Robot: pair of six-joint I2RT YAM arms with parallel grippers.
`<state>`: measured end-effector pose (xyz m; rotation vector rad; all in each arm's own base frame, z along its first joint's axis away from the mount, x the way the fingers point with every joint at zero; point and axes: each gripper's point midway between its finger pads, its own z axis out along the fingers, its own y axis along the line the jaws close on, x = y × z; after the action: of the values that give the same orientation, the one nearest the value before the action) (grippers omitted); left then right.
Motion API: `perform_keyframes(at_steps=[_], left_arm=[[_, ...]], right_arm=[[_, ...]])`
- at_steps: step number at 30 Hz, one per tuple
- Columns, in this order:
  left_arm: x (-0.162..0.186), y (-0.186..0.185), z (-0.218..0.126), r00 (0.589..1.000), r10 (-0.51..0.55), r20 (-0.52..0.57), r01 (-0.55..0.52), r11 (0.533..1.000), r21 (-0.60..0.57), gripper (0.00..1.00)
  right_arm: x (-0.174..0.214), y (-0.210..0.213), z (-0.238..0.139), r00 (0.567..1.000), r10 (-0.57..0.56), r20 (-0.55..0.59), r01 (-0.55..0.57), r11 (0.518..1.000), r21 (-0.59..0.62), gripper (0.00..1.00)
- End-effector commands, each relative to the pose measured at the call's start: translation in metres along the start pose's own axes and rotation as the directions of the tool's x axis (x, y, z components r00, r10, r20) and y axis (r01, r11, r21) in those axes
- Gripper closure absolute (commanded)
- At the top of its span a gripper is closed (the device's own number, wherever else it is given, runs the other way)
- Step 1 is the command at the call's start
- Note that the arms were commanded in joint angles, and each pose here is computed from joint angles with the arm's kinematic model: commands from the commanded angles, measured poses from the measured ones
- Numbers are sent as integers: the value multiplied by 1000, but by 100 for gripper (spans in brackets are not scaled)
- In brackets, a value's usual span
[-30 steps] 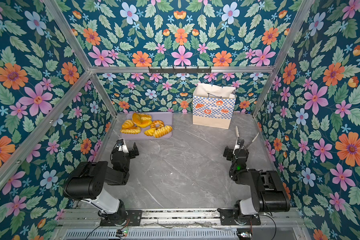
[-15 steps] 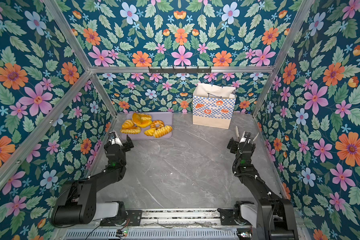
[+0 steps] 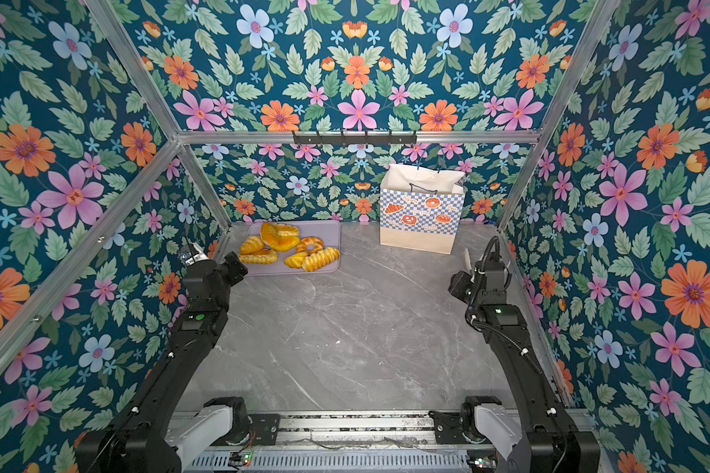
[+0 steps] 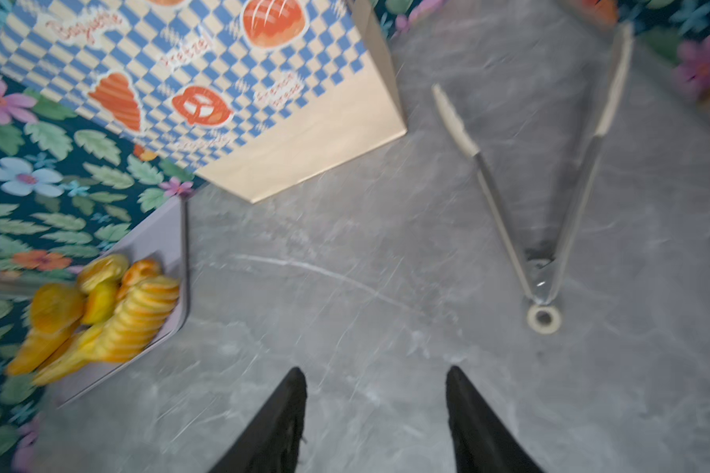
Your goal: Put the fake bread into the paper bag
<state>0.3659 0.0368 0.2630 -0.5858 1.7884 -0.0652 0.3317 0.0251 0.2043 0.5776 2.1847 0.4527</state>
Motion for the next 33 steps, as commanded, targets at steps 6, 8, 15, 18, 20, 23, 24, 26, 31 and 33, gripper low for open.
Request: perform_keyframes(at_steps=[6,8,15,18,20,23,24,26,31,33], left_arm=[[58,20,14,928,-35,-372,19,999,-46,44],[61,39,28,911,-106,-399,89,994,-61,52],[90,89,91,838,-160,-522,91,984,-156,69],[106,106,118,797,-193,-573,105,978,-182,70],[114,115,132,772,-216,-597,118,973,-198,70],[117,122,146,759,-241,-605,141,968,-209,69],[117,120,150,757,-248,-605,154,967,-204,69],[118,119,157,745,-289,-601,199,957,-212,72],[121,109,171,717,-400,-570,344,915,-209,74],[125,108,175,697,-441,-565,389,895,-219,74]], right_arm=[[46,78,-2,978,-93,-189,63,985,-158,44],[56,96,-2,966,-153,-208,119,979,-168,45],[97,159,-9,884,-443,-146,412,889,-202,44],[114,175,-8,854,-490,-172,451,864,-224,44],[124,180,-7,839,-510,-190,467,853,-233,45],[133,181,-7,830,-522,-196,475,846,-241,46],[134,180,-7,831,-520,-197,473,847,-242,46],[135,176,-6,836,-513,-192,469,852,-234,46],[134,172,-7,843,-507,-181,465,855,-229,45],[134,171,-7,844,-505,-180,464,857,-225,46]])
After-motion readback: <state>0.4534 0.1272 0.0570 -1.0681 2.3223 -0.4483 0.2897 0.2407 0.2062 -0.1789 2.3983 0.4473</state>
